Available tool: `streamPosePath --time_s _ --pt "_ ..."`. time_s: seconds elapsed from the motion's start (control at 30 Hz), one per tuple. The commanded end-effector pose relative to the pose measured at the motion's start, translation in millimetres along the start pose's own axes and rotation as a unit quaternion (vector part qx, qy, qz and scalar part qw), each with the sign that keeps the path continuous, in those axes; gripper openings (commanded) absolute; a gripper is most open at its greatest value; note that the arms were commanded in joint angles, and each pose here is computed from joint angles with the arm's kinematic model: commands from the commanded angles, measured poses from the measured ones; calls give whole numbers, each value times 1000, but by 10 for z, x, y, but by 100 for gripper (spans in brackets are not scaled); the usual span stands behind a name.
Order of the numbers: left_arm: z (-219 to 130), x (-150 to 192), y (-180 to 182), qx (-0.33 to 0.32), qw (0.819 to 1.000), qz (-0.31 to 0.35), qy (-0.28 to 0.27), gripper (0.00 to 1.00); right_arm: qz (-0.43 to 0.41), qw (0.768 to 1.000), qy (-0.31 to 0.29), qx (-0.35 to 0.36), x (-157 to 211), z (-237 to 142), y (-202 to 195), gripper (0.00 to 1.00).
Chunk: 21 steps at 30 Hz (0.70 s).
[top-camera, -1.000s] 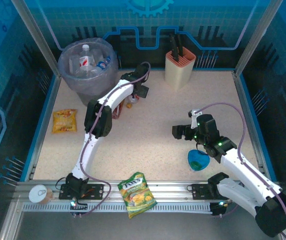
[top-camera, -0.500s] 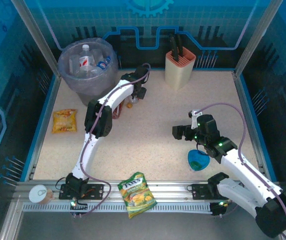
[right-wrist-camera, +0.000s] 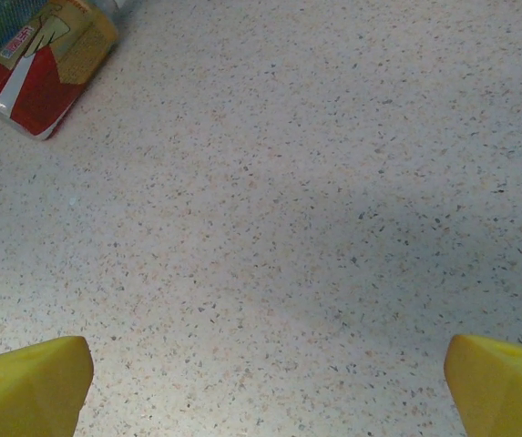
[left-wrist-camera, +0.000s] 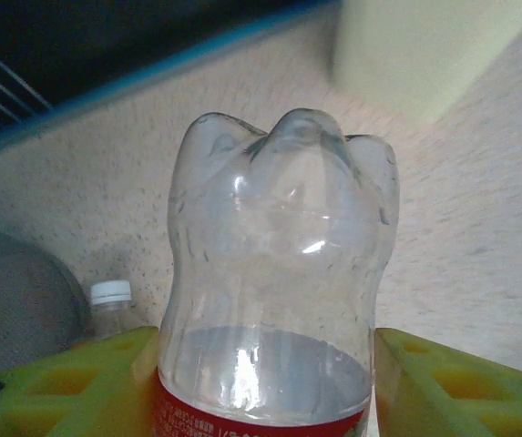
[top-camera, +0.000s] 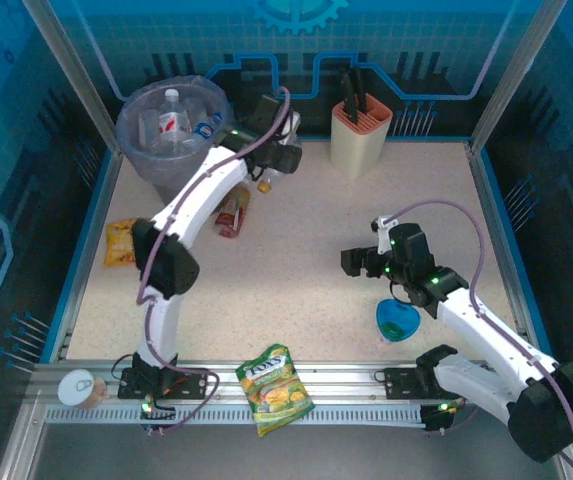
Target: Put the plastic bottles in the bin
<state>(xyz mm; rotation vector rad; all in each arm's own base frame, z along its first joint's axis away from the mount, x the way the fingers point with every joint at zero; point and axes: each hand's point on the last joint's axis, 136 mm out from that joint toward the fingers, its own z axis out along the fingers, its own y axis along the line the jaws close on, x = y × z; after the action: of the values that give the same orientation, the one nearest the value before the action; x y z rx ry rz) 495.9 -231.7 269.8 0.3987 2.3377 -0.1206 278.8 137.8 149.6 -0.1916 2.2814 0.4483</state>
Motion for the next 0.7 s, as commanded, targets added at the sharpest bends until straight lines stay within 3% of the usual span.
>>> streamPosePath --time_s 0.0,0.13,0.3,0.5,0.67 --pt "-747 -253 119 24 998 -21 -52 59 -4 1000 -19 -18 -205 6 68 100" --pt "-1270 -411 651 -13 994 -62 -94 58 -1 1000 -14 -25 -179 48 91 100" --pt "-1642 -446 1705 -90 974 -153 -141 54 5 1000 -8 -30 -104 76 88 100" --pt "-1564 -290 2516 -140 955 -224 -134 54 10 1000 0 -29 -21 85 70 100" --pt "-1329 -223 2924 -178 944 -246 -129 54 10 1000 1 -30 1 48 72 100"
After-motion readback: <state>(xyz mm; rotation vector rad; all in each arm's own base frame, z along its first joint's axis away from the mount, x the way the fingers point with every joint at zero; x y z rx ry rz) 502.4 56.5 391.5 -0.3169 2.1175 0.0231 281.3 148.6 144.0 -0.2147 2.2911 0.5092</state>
